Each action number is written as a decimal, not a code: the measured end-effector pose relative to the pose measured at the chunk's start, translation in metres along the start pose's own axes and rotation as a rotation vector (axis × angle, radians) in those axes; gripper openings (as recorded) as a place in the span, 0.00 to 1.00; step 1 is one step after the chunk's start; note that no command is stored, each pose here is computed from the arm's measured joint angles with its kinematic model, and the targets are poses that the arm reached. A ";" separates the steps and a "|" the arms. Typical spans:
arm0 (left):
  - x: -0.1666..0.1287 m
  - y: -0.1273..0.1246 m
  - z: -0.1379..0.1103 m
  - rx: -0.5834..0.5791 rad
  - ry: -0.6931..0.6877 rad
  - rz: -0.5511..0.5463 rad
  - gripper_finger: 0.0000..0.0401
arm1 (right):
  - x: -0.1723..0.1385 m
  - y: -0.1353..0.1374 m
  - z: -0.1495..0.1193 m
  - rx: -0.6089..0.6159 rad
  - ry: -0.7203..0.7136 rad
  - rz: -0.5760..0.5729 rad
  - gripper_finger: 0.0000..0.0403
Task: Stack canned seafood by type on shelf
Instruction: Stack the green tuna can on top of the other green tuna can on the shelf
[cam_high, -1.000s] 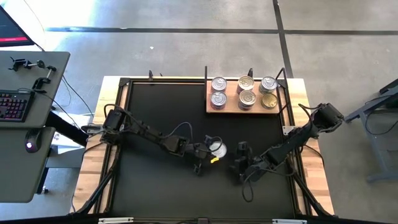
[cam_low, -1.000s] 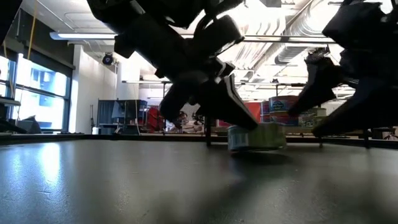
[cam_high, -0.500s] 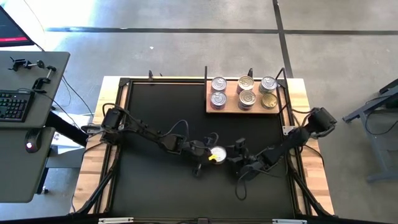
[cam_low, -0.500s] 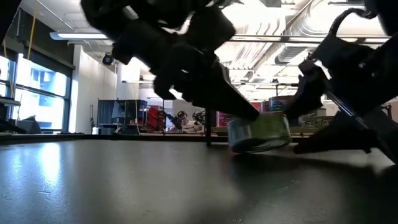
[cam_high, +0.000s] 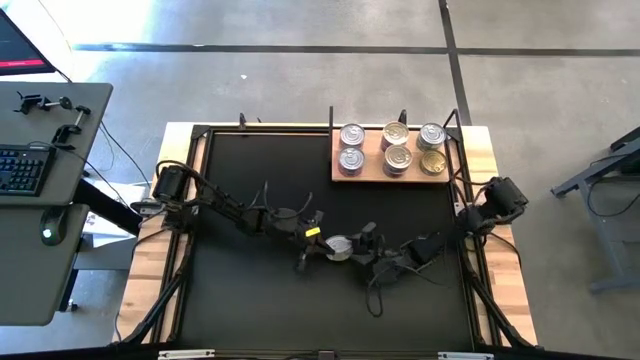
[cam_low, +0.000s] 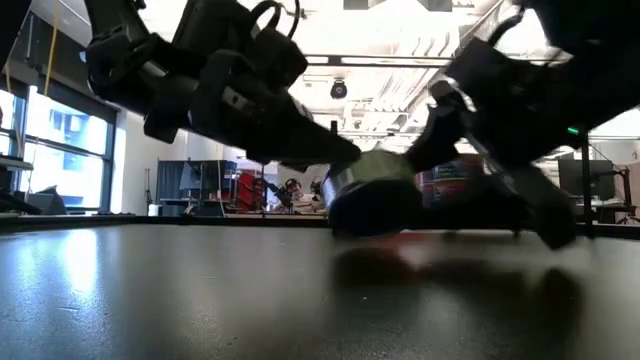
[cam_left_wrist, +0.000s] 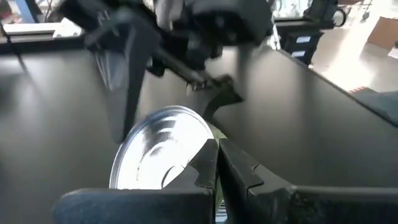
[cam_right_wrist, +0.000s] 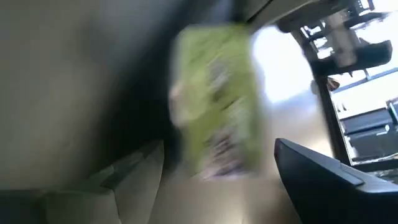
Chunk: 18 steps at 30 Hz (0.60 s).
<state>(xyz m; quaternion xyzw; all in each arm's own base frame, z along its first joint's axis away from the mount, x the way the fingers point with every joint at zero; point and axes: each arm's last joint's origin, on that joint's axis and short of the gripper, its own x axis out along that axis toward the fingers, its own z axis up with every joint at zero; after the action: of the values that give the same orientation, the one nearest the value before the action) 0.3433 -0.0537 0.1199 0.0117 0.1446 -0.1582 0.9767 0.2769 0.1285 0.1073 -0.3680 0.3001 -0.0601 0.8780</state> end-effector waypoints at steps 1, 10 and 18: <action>-0.001 0.001 -0.002 -0.003 0.006 0.002 0.00 | 0.003 -0.003 0.002 0.020 -0.005 -0.001 0.74; -0.003 0.001 -0.003 0.023 -0.005 0.014 0.00 | 0.017 -0.021 0.021 0.191 -0.056 0.106 0.42; -0.006 0.007 -0.003 -0.034 0.057 0.156 0.03 | -0.009 -0.036 0.054 0.280 0.239 0.160 0.29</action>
<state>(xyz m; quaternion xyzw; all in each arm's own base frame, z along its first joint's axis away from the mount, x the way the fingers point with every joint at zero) 0.3389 -0.0449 0.1181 0.0108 0.1739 -0.0787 0.9816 0.3047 0.1380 0.1657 -0.2077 0.4191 -0.0747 0.8807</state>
